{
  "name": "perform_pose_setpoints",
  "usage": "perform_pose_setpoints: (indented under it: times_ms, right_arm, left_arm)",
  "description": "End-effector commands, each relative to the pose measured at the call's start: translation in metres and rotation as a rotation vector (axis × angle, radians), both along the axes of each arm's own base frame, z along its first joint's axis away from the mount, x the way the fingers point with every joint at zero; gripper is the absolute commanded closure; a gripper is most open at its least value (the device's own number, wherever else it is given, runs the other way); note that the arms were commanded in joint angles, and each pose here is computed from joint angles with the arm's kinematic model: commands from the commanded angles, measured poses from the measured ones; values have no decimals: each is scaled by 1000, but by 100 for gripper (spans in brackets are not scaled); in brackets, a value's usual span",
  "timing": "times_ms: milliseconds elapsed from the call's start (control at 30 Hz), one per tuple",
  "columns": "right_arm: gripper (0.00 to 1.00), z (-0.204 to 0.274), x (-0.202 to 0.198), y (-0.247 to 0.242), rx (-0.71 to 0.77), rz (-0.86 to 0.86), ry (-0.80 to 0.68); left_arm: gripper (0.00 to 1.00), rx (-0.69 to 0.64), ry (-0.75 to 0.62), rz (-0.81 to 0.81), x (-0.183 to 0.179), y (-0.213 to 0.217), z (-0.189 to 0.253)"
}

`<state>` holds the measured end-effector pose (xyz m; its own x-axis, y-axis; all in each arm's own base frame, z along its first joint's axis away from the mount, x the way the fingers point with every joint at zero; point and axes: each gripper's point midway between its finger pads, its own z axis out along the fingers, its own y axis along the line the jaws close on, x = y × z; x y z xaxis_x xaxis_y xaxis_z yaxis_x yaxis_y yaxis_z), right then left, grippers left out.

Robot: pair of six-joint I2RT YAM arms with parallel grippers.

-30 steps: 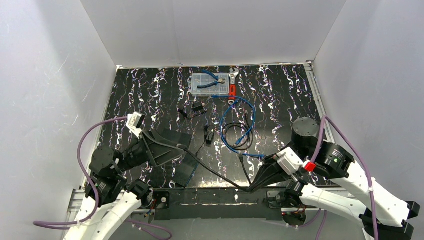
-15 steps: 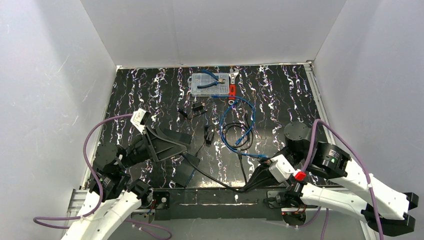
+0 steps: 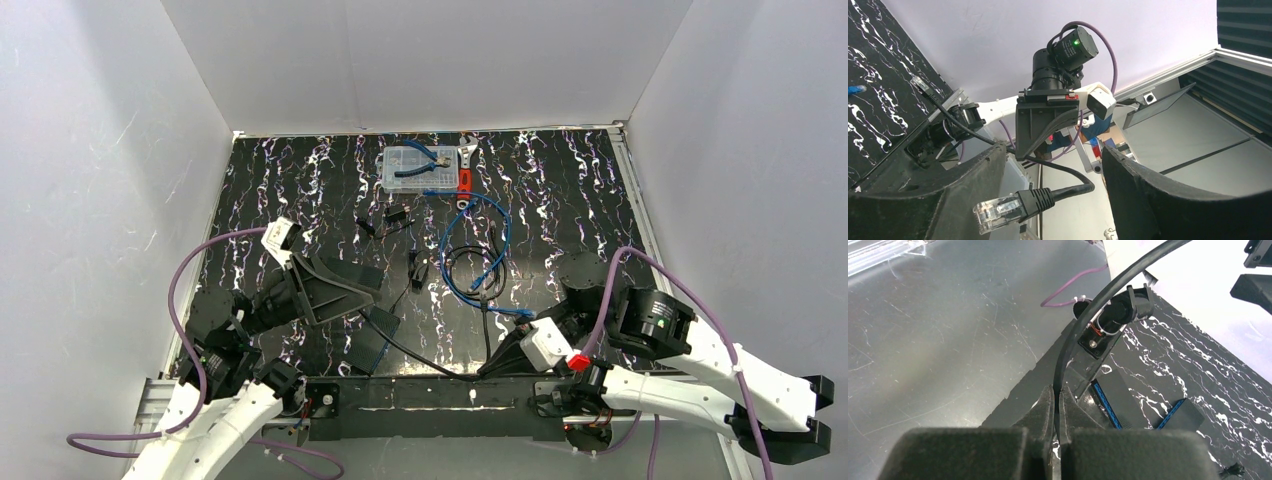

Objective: Insert the plug into the switch port
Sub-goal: Pick up the connector from the center of the board.

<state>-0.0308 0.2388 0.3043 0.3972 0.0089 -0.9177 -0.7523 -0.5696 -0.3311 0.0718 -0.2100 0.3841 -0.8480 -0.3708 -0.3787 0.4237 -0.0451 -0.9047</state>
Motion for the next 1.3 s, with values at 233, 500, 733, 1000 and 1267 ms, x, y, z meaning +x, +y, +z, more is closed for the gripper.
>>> perform_pose_setpoints:
  times_ms: [233,500,733,1000,1267]
  right_arm:
    - [99,-14,5,-11,-46,-63,-63]
    - [99,-29,3,-14,-96,-67,-54]
    - [99,-42,8,-9,-182,-99,-24]
    - [76,-20,19,10,-121,-180,27]
    - [57,27,26,35,28,-242,141]
  left_arm:
    - [55,22,-10,-17,-3,-1,-3]
    - [69,39,-9,-11,1,-3,-7]
    - [98,74,-2,2,6,-5,-19]
    - [100,132,7,39,16,-6,-35]
    - [100,230,-2,129,35,-3,-58]
